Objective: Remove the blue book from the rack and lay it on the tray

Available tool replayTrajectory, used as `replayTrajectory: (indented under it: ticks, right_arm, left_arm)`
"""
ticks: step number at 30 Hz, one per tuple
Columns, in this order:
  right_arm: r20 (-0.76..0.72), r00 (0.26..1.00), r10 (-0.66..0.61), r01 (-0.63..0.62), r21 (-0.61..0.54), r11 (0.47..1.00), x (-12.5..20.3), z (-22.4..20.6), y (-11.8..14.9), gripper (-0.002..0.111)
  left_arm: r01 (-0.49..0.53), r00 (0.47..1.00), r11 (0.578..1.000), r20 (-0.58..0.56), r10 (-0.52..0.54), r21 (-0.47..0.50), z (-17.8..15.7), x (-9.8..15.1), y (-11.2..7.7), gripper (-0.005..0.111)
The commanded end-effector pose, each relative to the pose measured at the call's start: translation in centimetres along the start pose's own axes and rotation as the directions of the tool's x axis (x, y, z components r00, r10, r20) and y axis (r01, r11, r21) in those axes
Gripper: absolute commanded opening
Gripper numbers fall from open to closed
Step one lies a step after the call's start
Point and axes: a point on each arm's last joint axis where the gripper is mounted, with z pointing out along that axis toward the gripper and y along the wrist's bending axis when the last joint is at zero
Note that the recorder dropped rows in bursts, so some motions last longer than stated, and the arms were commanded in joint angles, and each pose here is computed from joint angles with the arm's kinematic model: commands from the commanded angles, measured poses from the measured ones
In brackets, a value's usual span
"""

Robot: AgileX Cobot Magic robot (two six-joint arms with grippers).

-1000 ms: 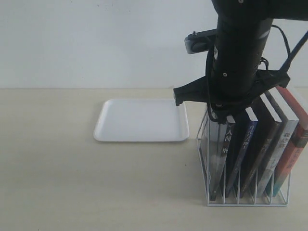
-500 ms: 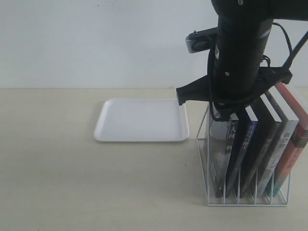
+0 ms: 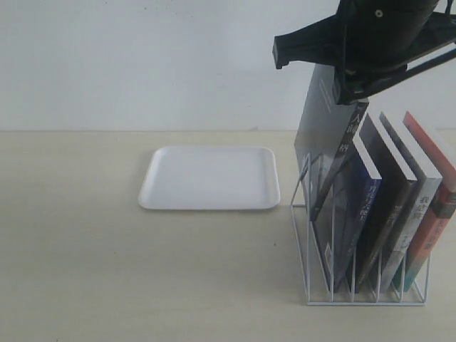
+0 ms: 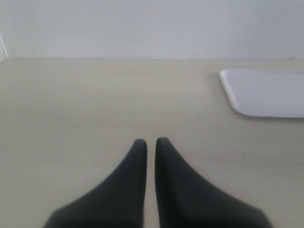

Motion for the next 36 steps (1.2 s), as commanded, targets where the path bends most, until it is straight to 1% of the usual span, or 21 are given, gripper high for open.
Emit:
replayTrajectory:
  ticks: [1,29,36]
  right_arm:
    - [0.024,1.000,-0.004,0.005,-0.016,1.000,-0.2,-0.5,0.0,0.000]
    - [0.023,1.000,-0.005,0.006,-0.018,1.000,-0.2,-0.5,0.0,0.000]
    - [-0.066,0.997,-0.035,0.037,0.019,0.999,1.6,1.8,0.0,0.000]
  left_arm:
    - [-0.006,1.000,1.000,0.004,0.006,0.008,0.0,0.1,0.0,0.006]
    - [-0.006,1.000,1.000,0.004,0.006,0.008,0.0,0.1,0.0,0.006]
    - [-0.006,1.000,1.000,0.004,0.006,0.008,0.0,0.1,0.0,0.006]
